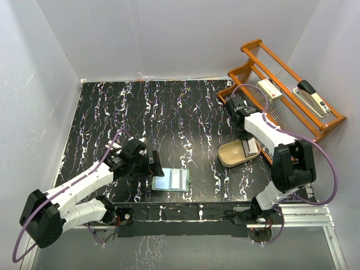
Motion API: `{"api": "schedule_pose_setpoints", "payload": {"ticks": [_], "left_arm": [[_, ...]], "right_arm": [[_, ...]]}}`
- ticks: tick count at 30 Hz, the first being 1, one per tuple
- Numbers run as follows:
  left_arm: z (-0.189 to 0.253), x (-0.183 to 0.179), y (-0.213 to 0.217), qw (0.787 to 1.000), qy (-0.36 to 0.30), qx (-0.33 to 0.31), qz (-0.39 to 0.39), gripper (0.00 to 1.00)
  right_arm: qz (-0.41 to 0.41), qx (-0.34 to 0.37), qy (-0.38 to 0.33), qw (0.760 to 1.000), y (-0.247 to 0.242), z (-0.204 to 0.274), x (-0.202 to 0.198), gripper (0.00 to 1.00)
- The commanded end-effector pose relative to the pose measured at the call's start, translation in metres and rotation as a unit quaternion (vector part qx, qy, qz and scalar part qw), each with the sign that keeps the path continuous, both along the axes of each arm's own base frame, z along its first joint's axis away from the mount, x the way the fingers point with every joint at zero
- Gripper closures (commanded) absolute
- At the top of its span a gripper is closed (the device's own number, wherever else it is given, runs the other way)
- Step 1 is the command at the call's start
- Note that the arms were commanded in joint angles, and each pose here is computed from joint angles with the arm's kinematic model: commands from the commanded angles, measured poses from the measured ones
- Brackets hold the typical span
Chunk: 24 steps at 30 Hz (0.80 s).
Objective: Put the credit cards into the card holder
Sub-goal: Pick up the credit card from the storage box.
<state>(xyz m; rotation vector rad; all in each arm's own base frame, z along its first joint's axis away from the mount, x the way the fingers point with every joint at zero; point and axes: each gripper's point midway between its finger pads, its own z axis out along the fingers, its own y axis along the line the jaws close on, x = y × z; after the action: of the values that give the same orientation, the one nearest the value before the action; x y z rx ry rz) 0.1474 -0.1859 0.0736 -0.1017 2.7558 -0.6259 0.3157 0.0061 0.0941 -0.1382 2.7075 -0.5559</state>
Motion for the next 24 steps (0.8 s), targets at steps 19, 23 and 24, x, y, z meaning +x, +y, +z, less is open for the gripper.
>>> {"api": "schedule_pose_setpoints", "payload": {"ticks": [19, 23, 24], "left_arm": [[-0.036, -0.011, -0.028, 0.996, 0.047, -0.067, -0.033, 0.21], [-0.037, -0.015, -0.039, 0.992, 0.054, -0.107, -0.039, 0.27], [-0.036, -0.015, -0.042, 0.991, 0.055, -0.116, -0.04, 0.29]], "right_arm": [[0.015, 0.182, -0.078, 0.98, 0.054, 0.072, -0.009, 1.0], [0.041, 0.271, -0.096, 0.957, 0.086, 0.087, -0.015, 1.0], [0.046, 0.291, -0.101, 0.95, 0.092, 0.09, -0.017, 1.0]]}}
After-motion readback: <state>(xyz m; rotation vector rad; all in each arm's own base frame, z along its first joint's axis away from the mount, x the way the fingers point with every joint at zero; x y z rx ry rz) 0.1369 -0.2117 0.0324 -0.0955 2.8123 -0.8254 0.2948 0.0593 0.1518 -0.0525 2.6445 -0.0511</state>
